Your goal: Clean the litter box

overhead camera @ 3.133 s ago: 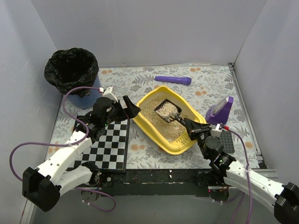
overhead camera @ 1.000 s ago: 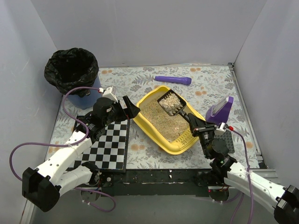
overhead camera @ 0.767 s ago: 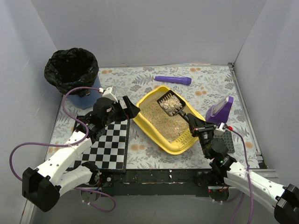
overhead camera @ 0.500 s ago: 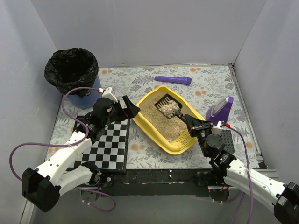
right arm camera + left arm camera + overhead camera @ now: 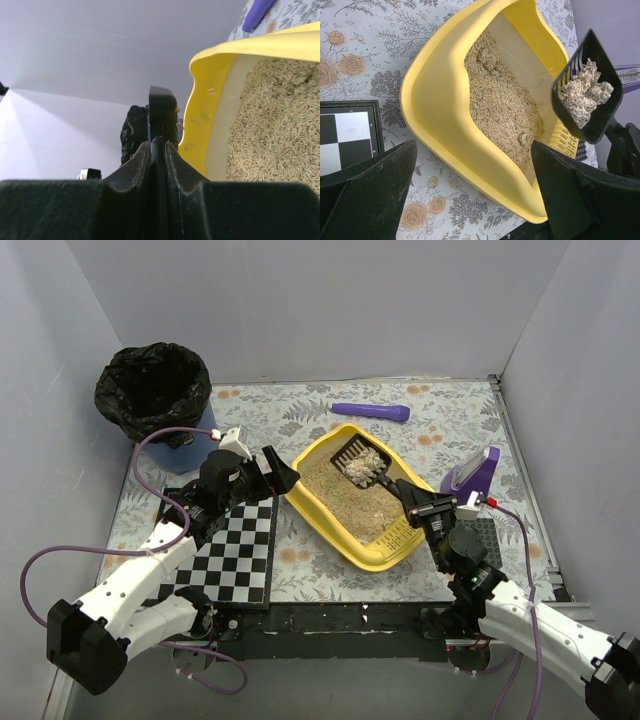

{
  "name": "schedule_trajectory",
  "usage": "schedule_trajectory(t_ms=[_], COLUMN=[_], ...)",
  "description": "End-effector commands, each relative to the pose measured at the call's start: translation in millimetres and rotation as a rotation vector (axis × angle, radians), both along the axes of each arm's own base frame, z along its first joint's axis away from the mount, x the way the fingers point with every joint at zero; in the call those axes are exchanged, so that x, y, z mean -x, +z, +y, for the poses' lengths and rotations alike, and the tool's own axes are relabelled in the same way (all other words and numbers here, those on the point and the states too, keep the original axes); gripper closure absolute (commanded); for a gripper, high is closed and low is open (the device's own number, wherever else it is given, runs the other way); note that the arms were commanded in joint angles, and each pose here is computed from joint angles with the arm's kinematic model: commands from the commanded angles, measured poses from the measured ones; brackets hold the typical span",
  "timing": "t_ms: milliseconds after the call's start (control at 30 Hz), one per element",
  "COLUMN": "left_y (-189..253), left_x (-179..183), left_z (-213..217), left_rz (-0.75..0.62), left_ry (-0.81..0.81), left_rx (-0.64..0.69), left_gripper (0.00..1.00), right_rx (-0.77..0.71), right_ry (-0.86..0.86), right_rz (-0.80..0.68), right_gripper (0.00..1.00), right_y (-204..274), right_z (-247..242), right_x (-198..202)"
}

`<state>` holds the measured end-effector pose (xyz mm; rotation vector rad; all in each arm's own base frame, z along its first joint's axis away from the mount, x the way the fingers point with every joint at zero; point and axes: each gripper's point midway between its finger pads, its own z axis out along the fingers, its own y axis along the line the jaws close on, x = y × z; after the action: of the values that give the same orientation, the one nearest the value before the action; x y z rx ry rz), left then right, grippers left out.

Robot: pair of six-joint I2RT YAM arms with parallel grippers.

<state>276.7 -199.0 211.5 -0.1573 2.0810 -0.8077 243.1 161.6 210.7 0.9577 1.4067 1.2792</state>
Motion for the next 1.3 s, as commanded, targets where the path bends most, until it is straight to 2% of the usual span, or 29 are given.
schedule_trajectory(t_ms=[0,67,100,200,233,333,367,433,500,567,667,767,867,933,1000,1100,1167,1233,1267], left_y=[13.3,11.6,11.4,18.0,17.7,15.5,14.0,12.8,8.2,6.5,9.0,8.3,10.7,11.3,9.8,7.8,7.7,10.7,11.4], left_x=[-1.0,1.4,2.1,-1.0,-0.5,0.7,0.1,-1.6,-2.7,-2.0,-2.0,-1.2,0.0,-0.1,-0.7,-2.2,-1.0,0.2,-0.3], left_z=[-2.0,0.4,2.0,5.7,5.1,4.5,4.1,1.8,0.6,1.1,1.9,2.5,2.0,2.2,1.1,0.4,1.2,2.5,3.0], left_rz=[-0.031,-0.017,-0.017,-0.058,-0.057,-0.046,-0.044,-0.039,-0.024,-0.014,-0.024,-0.024,-0.029,-0.035,-0.033,-0.024,-0.019,-0.028,-0.036], left_ry=[-0.003,-0.004,0.003,0.033,0.029,0.024,0.024,0.019,0.015,0.013,0.019,0.019,0.014,0.016,0.014,0.012,0.011,0.015,0.020], left_rx=[0.009,-0.009,-0.013,0.002,0.003,0.001,-0.001,0.001,-0.010,-0.020,-0.012,-0.012,-0.009,-0.005,-0.001,-0.012,-0.018,-0.013,-0.006], left_gripper=[0.02,0.02,0.02,0.02,0.02,0.02,0.02,0.02,0.02,0.02,0.02,0.02,0.02,0.02,0.02,0.02,0.02,0.02,0.02], right_rx=[-0.045,0.001,0.044,0.243,0.269,0.134,0.089,-0.029,-0.112,-0.096,-0.016,-0.025,-0.091,-0.130,-0.127,0.003,0.045,0.030,-0.011], right_ry=[0.077,-0.021,-0.025,0.035,0.008,-0.162,-0.136,-0.067,-0.048,-0.033,-0.034,-0.034,-0.048,-0.031,-0.017,0.002,-0.045,-0.121,-0.115], right_rz=[-0.119,0.052,0.066,-0.081,-0.041,0.137,0.128,0.022,-0.106,-0.098,0.007,0.062,0.033,-0.075,-0.114,-0.057,0.055,0.135,0.114], right_gripper=[0.99,0.99,0.99,0.99,0.99,0.99,0.99,0.99,0.99,0.99,0.99,0.99,0.99,0.99,0.99,0.99,0.99,0.99,0.99], right_y=[27.2,-1.9,-2.4,35.1,38.1,4.8,-5.2,-4.4,14.3,15.7,5.9,-0.8,-2.6,12.8,17.2,16.8,6.2,-6.0,-2.2], right_z=[19.0,5.7,5.2,15.7,8.3,-29.6,-26.7,-15.9,-16.7,-13.3,-7.4,-4.4,-11.1,-13.0,-11.6,0.0,-6.9,-22.9,-22.1], right_x=[0.4,-10.4,-10.7,-8.5,-9.1,-7.7,-4.3,0.2,5.4,5.6,-0.4,-3.0,0.1,5.3,7.7,0.9,-3.4,-3.8,-3.3])
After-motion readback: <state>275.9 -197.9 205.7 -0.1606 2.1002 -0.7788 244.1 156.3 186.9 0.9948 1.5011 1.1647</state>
